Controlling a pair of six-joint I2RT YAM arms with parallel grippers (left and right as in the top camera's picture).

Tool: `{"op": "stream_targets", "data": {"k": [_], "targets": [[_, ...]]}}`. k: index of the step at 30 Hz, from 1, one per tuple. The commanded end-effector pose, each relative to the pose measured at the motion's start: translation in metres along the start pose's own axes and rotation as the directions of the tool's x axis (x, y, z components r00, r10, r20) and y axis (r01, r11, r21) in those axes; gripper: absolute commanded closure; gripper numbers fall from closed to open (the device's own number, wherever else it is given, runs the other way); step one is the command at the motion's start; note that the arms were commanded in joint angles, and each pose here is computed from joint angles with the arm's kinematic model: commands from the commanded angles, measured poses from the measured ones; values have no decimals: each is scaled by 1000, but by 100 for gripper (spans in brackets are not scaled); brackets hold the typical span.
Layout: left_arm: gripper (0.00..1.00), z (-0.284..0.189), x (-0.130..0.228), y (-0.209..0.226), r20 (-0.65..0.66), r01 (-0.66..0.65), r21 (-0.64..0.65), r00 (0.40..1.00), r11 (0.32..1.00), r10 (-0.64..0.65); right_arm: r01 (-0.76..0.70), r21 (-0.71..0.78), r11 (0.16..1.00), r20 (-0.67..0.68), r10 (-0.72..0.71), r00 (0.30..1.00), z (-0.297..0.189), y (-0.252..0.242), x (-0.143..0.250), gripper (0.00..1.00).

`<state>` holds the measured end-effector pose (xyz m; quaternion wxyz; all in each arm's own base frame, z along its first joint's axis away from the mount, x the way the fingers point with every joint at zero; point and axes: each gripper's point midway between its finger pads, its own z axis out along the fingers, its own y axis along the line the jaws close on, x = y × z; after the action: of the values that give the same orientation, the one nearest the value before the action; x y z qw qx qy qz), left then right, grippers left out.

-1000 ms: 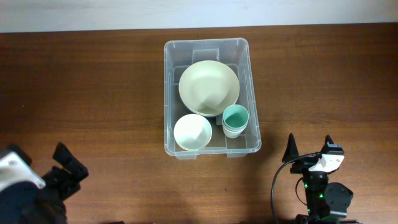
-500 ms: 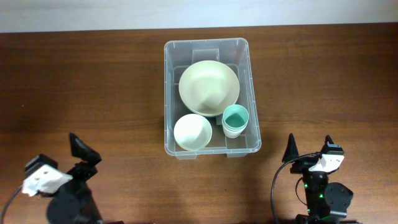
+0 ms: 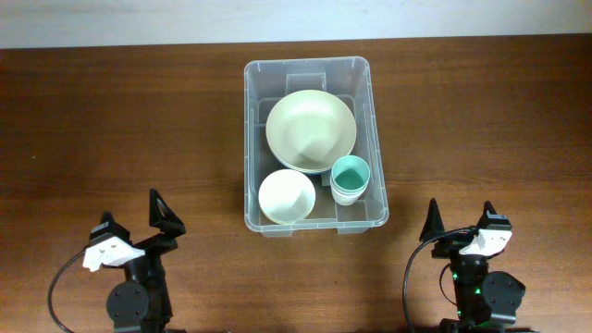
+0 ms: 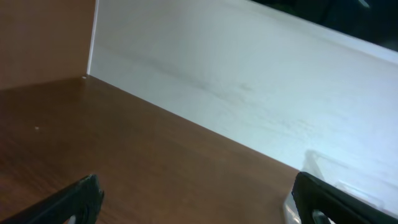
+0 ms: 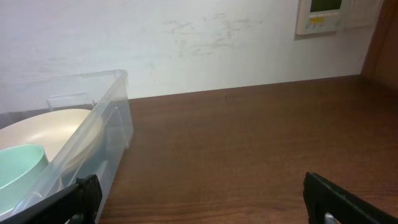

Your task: Pack container

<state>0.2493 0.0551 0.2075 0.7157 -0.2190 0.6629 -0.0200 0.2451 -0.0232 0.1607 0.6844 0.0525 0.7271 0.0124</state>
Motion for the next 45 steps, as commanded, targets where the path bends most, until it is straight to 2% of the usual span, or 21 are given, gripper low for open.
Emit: {"op": "stream_targets", "data": {"k": [1, 7, 14, 20, 23, 45], "targets": [[1, -2, 12, -8, -28, 1, 56, 1000, 998, 0, -1, -12, 1000, -3, 1, 1000, 0, 2, 2, 1], [1, -4, 37, -9, -73, -20, 94, 997, 995, 27, -1, -12, 1000, -3, 1, 1000, 0, 2, 2, 1], [1, -8, 62, -19, -150, -162, 197, 970, 967, 193, -1, -12, 1000, -3, 1, 1000, 0, 2, 2, 1], [1, -12, 84, -13, -209, -303, 227, 913, 926, 350, -1, -12, 1000, -3, 1, 1000, 0, 2, 2, 1], [1, -14, 92, -10, -243, -305, 227, 902, 925, 357, -1, -12, 1000, -3, 1, 1000, 0, 2, 2, 1], [0, -14, 92, -10, -243, -304, 229, 902, 925, 357, -1, -12, 1000, -3, 1, 1000, 0, 2, 2, 2]]}}
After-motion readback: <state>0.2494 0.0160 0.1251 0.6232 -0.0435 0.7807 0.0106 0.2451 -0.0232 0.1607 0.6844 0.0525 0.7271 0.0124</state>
